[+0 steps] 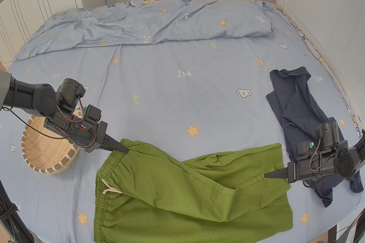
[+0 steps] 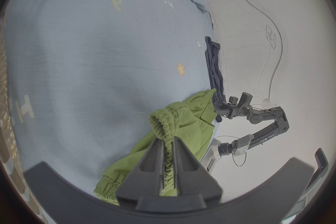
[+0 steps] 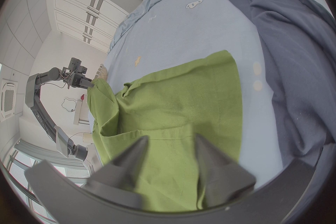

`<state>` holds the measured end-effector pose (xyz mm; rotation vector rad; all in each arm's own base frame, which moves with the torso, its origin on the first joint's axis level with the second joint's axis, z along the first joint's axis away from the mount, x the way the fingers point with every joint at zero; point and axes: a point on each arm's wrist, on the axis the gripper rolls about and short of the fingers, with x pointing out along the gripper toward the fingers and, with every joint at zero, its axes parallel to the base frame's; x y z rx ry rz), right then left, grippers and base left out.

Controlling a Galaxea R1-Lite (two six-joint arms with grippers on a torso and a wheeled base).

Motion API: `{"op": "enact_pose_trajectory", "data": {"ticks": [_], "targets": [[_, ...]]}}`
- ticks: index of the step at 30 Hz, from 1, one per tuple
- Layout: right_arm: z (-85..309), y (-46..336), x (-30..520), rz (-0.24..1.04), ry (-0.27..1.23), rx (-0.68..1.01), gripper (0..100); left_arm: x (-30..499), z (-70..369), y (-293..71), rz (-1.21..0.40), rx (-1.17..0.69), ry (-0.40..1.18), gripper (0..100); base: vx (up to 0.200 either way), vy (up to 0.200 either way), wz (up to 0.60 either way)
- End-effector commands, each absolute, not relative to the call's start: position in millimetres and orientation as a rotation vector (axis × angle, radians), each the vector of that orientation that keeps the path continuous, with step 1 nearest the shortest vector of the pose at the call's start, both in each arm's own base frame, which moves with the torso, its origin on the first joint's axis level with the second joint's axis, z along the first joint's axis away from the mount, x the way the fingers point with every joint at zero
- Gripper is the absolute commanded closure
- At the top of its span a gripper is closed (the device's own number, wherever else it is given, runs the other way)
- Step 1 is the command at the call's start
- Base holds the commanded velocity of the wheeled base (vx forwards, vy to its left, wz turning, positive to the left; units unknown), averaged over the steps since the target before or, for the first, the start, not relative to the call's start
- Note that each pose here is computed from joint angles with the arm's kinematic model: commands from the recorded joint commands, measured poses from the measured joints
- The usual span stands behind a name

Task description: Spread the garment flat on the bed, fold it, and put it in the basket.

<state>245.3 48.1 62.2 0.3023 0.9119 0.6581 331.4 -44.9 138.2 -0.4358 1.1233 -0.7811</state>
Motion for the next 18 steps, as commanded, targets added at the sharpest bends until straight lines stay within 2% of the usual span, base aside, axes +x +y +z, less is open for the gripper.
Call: {"op": "enact_pose_trajectory", "data": {"ticks": [1,12,18], "targets": [[61,48,245,0.657,0.916,0.304,100,332,138,-45,-0.781,-0.436,1.123,100,0.000,0.000,0.00],[59,47,250,0.649,0.918,0.309,100,331,140,-43,-0.776,-0.438,1.117,100,0.000,0.000,0.00],[95,49,278,0.648,0.744,0.271,100,334,147,-28,-0.744,-0.454,1.067,100,0.000,0.000,0.00]]}}
